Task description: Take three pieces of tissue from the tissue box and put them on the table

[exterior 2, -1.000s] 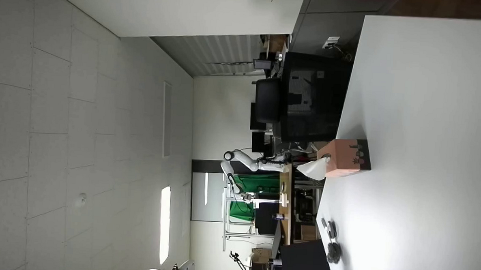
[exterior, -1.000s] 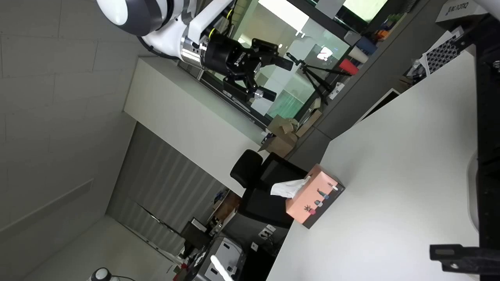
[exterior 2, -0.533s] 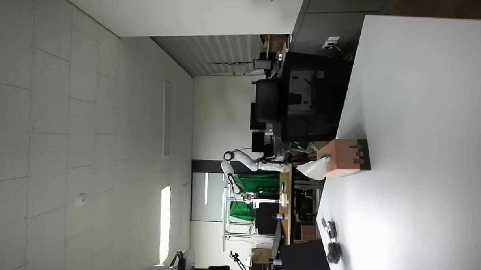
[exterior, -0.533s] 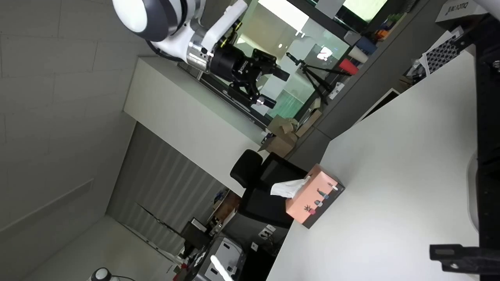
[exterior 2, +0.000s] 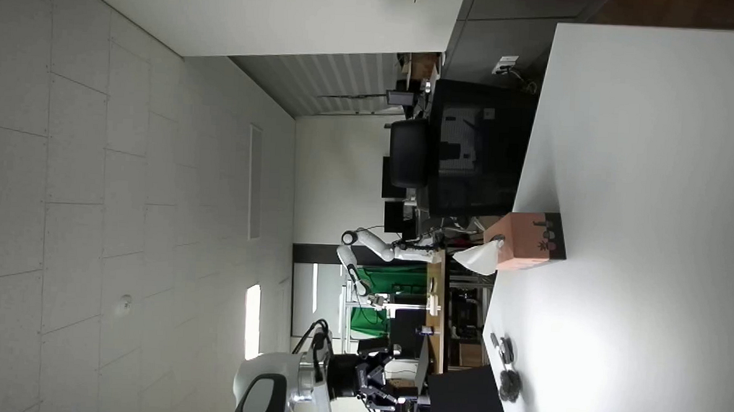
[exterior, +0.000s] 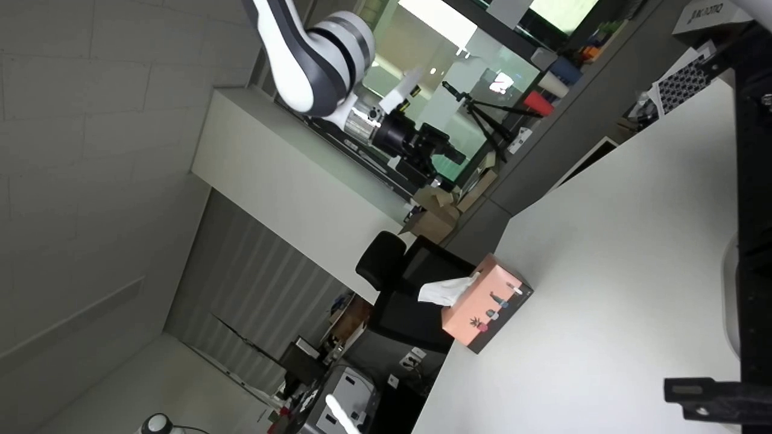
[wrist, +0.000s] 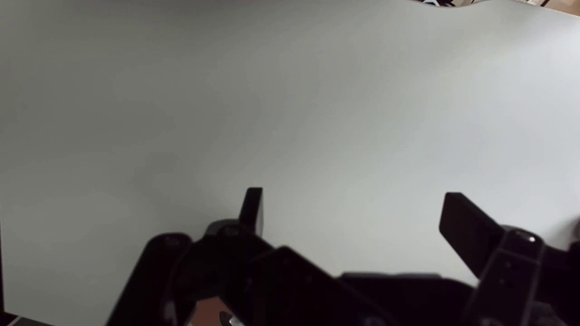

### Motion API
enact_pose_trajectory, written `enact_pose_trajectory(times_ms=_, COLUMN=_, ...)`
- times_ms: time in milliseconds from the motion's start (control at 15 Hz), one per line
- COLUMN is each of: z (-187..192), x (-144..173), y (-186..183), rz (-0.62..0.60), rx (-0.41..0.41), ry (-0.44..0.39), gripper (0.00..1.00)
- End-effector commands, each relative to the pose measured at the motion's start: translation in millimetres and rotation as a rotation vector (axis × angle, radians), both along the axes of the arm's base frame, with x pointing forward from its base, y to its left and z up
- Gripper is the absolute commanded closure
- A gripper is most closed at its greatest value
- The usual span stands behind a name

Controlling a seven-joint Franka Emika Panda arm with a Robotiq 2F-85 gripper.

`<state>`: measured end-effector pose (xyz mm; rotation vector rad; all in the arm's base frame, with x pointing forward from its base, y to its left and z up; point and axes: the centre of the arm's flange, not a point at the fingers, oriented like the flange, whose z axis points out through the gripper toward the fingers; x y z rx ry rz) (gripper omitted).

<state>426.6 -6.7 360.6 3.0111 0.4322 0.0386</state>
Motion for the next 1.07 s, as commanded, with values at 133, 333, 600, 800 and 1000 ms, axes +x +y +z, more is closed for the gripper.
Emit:
enact_pose_trajectory(times_ms=133, z=-12.5, x=18.6, y=-4.1, rz=0.007, rx=0.001, ry=0.029, gripper=0.00)
enact_pose_trajectory(times_ms=333, z=-10.8, x=20.5, y=-3.1, rz=0.009, rx=0.001, ry=0.026, gripper=0.00)
enact_pose_trajectory(times_ms=600, z=-10.1, x=20.5, y=-3.1, rz=0.009, rx=0.001, ry=0.024, gripper=0.00)
enact_pose_trajectory(times_ms=800, z=-10.1, x=20.5, y=-3.0, rz=0.010, rx=0.001, ry=0.024, gripper=0.00)
enact_pose_trajectory(times_ms=1000, z=-10.1, x=20.5, y=-3.0, rz=0.010, rx=0.001, ry=0.024, gripper=0.00)
